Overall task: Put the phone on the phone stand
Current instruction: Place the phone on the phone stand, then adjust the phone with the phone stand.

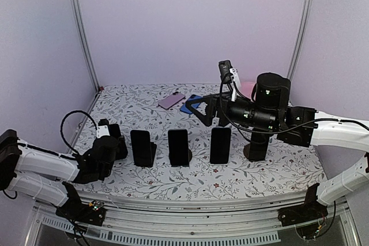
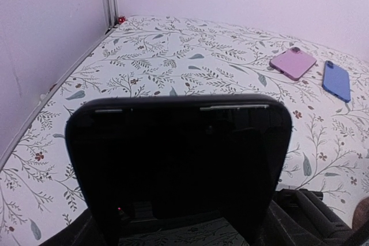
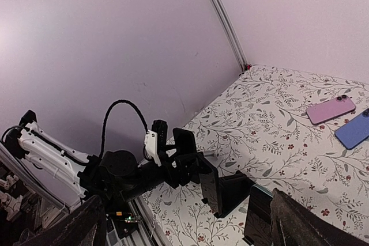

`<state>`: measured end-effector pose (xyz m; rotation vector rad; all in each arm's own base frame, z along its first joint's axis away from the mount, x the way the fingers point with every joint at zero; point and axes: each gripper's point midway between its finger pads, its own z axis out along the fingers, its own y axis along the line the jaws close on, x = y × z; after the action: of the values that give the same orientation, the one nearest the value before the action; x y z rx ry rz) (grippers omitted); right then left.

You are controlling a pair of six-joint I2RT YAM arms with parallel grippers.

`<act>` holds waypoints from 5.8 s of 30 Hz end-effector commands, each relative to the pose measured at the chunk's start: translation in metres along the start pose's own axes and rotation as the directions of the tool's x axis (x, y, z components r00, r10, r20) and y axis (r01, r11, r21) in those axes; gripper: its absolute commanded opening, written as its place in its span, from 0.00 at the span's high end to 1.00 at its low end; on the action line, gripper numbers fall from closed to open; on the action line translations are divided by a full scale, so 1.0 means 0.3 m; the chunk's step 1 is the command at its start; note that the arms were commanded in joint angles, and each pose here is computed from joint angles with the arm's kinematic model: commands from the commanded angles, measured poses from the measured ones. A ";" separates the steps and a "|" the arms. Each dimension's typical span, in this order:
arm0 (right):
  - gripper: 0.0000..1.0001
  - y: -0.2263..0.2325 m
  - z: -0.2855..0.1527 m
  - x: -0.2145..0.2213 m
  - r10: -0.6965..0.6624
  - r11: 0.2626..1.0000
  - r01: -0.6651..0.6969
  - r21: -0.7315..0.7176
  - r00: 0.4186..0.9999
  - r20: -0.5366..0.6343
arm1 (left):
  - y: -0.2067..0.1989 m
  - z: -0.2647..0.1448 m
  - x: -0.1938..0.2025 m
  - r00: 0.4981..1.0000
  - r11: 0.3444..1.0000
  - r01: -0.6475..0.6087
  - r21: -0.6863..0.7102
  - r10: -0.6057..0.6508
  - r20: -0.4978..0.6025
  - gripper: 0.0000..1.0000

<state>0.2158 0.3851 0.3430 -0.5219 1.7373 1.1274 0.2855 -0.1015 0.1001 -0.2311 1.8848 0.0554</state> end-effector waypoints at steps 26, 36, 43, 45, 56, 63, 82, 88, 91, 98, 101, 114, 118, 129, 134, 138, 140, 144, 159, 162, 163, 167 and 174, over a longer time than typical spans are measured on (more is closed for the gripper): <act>0.01 0.035 -0.032 -0.019 0.017 0.999 -0.016 -0.048 0.999 0.029 | -0.011 -0.038 -0.070 0.993 0.999 0.033 0.002 -0.033 0.115 0.56; 0.01 0.039 -0.025 -0.013 0.020 0.998 -0.018 -0.058 1.000 0.023 | -0.007 -0.036 -0.054 0.988 1.000 0.029 -0.008 -0.027 0.154 0.55; 0.01 0.039 -0.039 -0.016 0.018 0.998 -0.017 -0.059 0.999 0.026 | -0.014 -0.040 -0.049 0.983 1.000 0.010 0.005 -0.011 0.184 0.54; 0.01 0.039 -0.040 -0.014 0.017 0.998 -0.016 -0.060 0.999 0.027 | -0.015 -0.038 -0.046 0.983 1.000 0.008 0.003 -0.008 0.184 0.54; 0.01 0.041 -0.044 -0.008 0.019 0.998 -0.017 -0.067 1.000 0.024 | -0.008 -0.034 -0.032 0.982 0.999 0.022 -0.029 -0.016 0.190 0.54; 0.01 0.043 -0.049 -0.009 0.019 0.997 -0.018 -0.071 0.999 0.025 | -0.004 -0.029 -0.014 0.981 0.998 0.025 -0.049 -0.015 0.192 0.55; 0.01 0.047 -0.052 -0.008 0.018 0.997 -0.016 -0.079 0.999 0.027 | -0.010 -0.028 -0.002 0.980 0.999 0.015 -0.031 -0.009 0.197 0.52; 0.01 0.048 -0.052 -0.009 0.018 0.997 -0.016 -0.079 0.999 0.028 | -0.005 -0.029 0.003 0.981 0.999 0.008 -0.034 -0.001 0.195 0.51; 0.01 0.046 -0.050 -0.009 0.017 0.997 -0.014 -0.076 0.999 0.028 | -0.006 -0.029 0.003 0.981 1.000 0.003 -0.030 0.003 0.194 0.47; 0.01 0.049 -0.048 -0.011 0.018 0.997 -0.016 -0.081 0.999 0.028 | -0.007 -0.034 0.000 0.981 1.000 0.003 -0.021 0.001 0.192 0.34; 0.01 0.050 -0.049 -0.012 0.018 0.997 -0.016 -0.082 0.999 0.029 | -0.007 -0.033 0.001 0.982 1.000 0.001 -0.021 0.003 0.190 0.28; 0.01 0.049 -0.048 -0.012 0.017 0.997 -0.015 -0.081 0.999 0.029 | -0.011 -0.035 0.002 0.983 1.000 -0.008 -0.016 0.011 0.181 0.09; 0.01 0.053 -0.049 -0.017 0.015 0.997 -0.013 -0.082 0.999 0.031 | -0.010 -0.040 -0.009 0.983 1.000 0.010 -0.012 -0.008 0.183 0.06; 0.01 0.056 -0.045 -0.016 0.016 0.996 -0.014 -0.086 1.000 0.027 | 0.012 -0.046 0.005 0.993 0.998 0.042 -0.048 -0.036 0.108 0.03; 0.01 0.055 -0.044 -0.018 0.017 0.996 -0.015 -0.085 0.999 0.028 | 0.017 -0.053 -0.011 0.994 0.996 0.060 -0.061 -0.054 0.090 0.03; 0.01 0.051 -0.042 -0.016 0.019 0.997 -0.017 -0.079 0.999 0.027 | 0.011 -0.063 -0.047 0.995 0.996 0.063 -0.057 -0.058 0.087 0.03; 0.01 0.049 -0.040 -0.015 0.020 0.997 -0.018 -0.076 0.999 0.027 | 0.005 -0.070 -0.070 0.994 0.996 0.068 -0.050 -0.064 0.087 0.03; 0.01 0.043 -0.039 -0.013 0.021 0.998 -0.020 -0.068 0.999 0.026 | 0.005 -0.081 -0.111 0.993 0.996 0.084 -0.043 -0.080 0.084 0.03; 0.01 0.034 -0.033 -0.017 0.024 0.999 -0.023 -0.045 0.999 0.021 | 0.006 -0.090 -0.202 0.993 0.993 0.108 -0.049 -0.110 -0.036 0.03; 0.01 0.037 -0.034 -0.021 0.024 0.999 -0.023 -0.048 0.999 0.023 | 0.004 -0.085 -0.201 0.991 0.993 0.099 -0.058 -0.104 -0.089 0.03; 0.01 0.039 -0.035 -0.021 0.023 0.998 -0.022 -0.050 0.999 0.023 | 0.006 -0.082 -0.200 0.989 0.994 0.095 -0.063 -0.101 -0.104 0.03; 0.01 0.041 -0.037 -0.021 0.023 0.998 -0.022 -0.053 0.999 0.023 | -0.003 -0.073 -0.220 0.987 0.995 0.080 -0.052 -0.086 -0.138 0.03; 0.01 0.042 -0.046 -0.025 0.023 0.998 -0.021 -0.055 0.999 0.028 | -0.038 -0.051 -0.239 0.983 0.999 0.040 -0.010 -0.041 -0.177 0.03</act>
<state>0.2056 0.3805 0.3423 -0.5365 1.7235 1.1775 0.2919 -0.0997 0.1738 -0.3469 2.0061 0.0169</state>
